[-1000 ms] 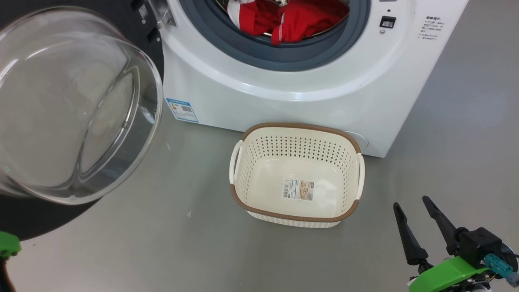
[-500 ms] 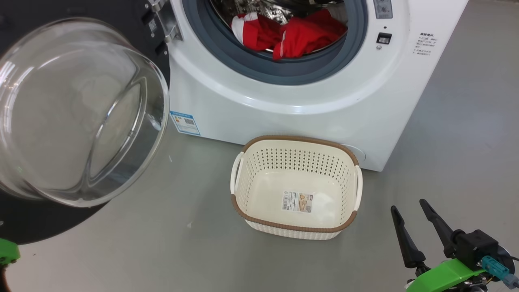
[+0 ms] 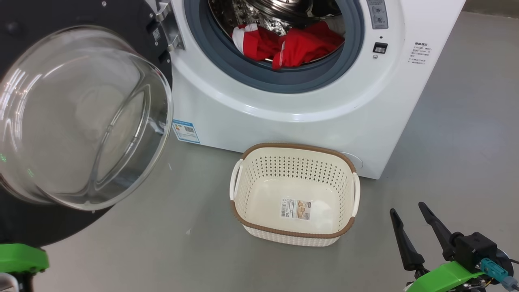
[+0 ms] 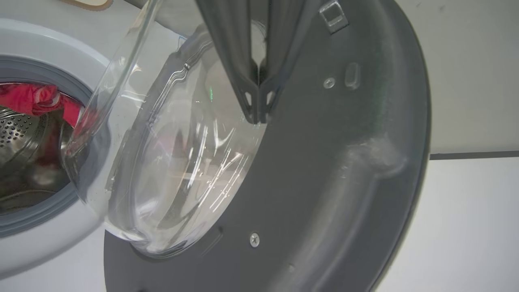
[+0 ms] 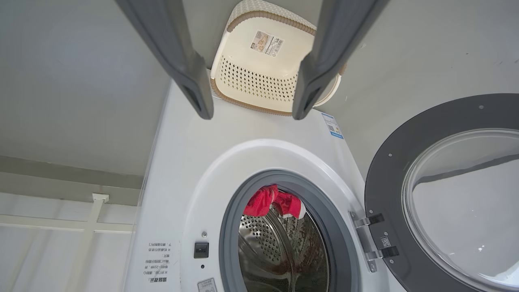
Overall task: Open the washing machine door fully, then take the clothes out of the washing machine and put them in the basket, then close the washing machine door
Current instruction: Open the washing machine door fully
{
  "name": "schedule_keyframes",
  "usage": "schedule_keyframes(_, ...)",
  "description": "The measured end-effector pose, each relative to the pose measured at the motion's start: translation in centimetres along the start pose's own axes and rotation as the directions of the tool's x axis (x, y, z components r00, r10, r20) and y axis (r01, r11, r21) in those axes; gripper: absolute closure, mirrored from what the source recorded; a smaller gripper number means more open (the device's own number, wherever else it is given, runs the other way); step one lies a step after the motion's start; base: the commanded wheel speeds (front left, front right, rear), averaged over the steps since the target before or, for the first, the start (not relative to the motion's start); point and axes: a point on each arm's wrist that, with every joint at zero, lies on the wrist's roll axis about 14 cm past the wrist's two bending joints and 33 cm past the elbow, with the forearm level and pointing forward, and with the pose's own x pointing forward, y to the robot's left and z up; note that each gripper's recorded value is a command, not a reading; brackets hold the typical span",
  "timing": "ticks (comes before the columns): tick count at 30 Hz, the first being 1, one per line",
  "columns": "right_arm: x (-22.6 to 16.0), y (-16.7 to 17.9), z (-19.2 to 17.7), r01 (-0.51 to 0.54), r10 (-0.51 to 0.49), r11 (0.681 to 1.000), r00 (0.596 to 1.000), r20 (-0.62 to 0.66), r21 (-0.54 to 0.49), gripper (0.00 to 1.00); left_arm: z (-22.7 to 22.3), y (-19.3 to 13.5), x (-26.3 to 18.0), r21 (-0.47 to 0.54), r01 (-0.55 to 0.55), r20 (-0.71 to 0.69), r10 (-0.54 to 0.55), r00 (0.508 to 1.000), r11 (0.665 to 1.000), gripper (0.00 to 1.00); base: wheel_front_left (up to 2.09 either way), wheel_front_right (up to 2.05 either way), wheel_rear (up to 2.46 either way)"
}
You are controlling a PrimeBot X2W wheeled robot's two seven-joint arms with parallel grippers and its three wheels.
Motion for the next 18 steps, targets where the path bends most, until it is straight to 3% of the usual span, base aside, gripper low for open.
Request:
schedule_keyframes(9, -0.3, -0.4, 0.5, 0.017, -0.017, 1.0, 1.0, 0.016, 0.0, 0.0, -0.2, -3.6, -1.6, -0.016, 0.106, 0.016, -0.106, 0.994, 0.994, 1.0, 0.0, 0.0, 0.0)
schedule_keyframes(11, -0.5, -0.5, 0.7, 0.023, -0.023, 1.0, 1.0, 0.02, 0.0, 0.0, -0.3, -4.9, -2.1, -0.021, 0.142, 0.017, -0.142, 0.99, 0.99, 0.71, 0.0, 0.0, 0.0)
schedule_keyframes(14, -1.0, -0.9, 0.6, 0.038, -0.038, 0.999, 0.999, 0.018, 0.0, 0.0, -0.9, -6.9, -3.2, -0.024, 0.199, 0.008, -0.199, 0.98, 0.98, 0.52, 0.0, 0.0, 0.0)
schedule_keyframes(15, -1.2, -1.2, 0.7, 0.048, -0.048, 0.999, 0.999, 0.023, 0.001, 0.0, -1.2, -7.7, -3.8, -0.027, 0.225, 0.002, -0.225, 0.974, 0.974, 0.06, 0.0, 0.0, 0.0)
schedule_keyframes(16, -1.3, -1.3, 0.8, 0.053, -0.053, 0.999, 0.998, 0.025, 0.002, 0.0, -1.4, -8.0, -4.1, -0.029, 0.236, -0.003, -0.236, 0.972, 0.971, 0.0, 0.0, 0.0, 0.0)
schedule_keyframes(18, -1.5, -1.5, 1.0, 0.062, -0.062, 0.998, 0.998, 0.031, 0.002, 0.0, -1.7, -8.6, -4.5, -0.034, 0.256, -0.01, -0.257, 0.966, 0.966, 0.0, 0.0, 0.0, 0.0)
